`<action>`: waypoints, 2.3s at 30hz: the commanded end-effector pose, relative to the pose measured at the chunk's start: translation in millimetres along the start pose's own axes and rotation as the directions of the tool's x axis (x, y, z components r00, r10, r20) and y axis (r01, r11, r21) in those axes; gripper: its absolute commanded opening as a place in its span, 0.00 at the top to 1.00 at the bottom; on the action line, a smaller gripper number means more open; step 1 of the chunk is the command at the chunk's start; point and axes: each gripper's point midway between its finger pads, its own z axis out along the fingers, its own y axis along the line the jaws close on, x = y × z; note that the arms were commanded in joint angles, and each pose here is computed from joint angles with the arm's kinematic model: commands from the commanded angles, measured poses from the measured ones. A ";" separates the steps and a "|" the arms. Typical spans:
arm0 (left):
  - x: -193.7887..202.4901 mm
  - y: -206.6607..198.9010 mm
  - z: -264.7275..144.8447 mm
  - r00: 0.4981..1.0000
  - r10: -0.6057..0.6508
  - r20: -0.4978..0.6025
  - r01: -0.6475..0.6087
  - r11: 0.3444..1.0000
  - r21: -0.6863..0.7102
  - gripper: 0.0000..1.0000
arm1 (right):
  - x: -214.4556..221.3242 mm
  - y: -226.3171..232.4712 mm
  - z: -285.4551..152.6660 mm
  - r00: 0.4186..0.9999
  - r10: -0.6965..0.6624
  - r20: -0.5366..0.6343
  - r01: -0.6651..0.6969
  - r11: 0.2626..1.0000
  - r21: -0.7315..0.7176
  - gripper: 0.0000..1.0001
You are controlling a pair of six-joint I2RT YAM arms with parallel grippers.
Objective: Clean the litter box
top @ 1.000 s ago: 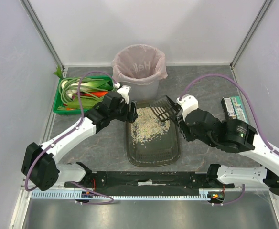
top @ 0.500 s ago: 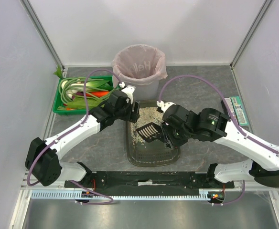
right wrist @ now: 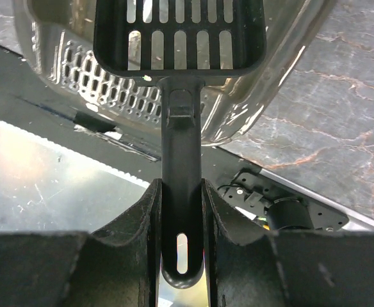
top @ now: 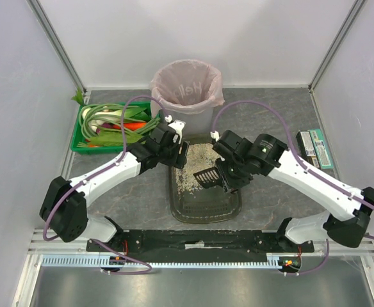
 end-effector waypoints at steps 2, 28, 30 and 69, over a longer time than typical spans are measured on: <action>-5.5 6.8 0.6 0.999 0.040 0.011 -0.039 0.999 -0.037 0.30 | 20.2 -24.3 12.7 0.982 -0.068 -0.174 0.084 0.993 0.086 1.00; 5.5 -11.2 6.1 0.998 0.012 -0.059 -0.008 0.998 0.056 0.42 | 15.0 -36.1 64.2 0.897 -0.159 -0.412 0.208 0.975 0.078 1.00; 7.9 -16.1 7.4 0.997 0.010 -0.073 -0.004 0.997 0.080 0.43 | 12.5 -42.5 71.6 0.882 -0.169 -0.440 0.227 0.970 0.083 1.00; -13.8 -16.1 -19.9 1.000 -0.001 0.028 -0.002 0.997 0.080 0.28 | -16.3 -57.3 54.6 0.960 -0.020 -0.278 0.073 0.980 0.183 1.00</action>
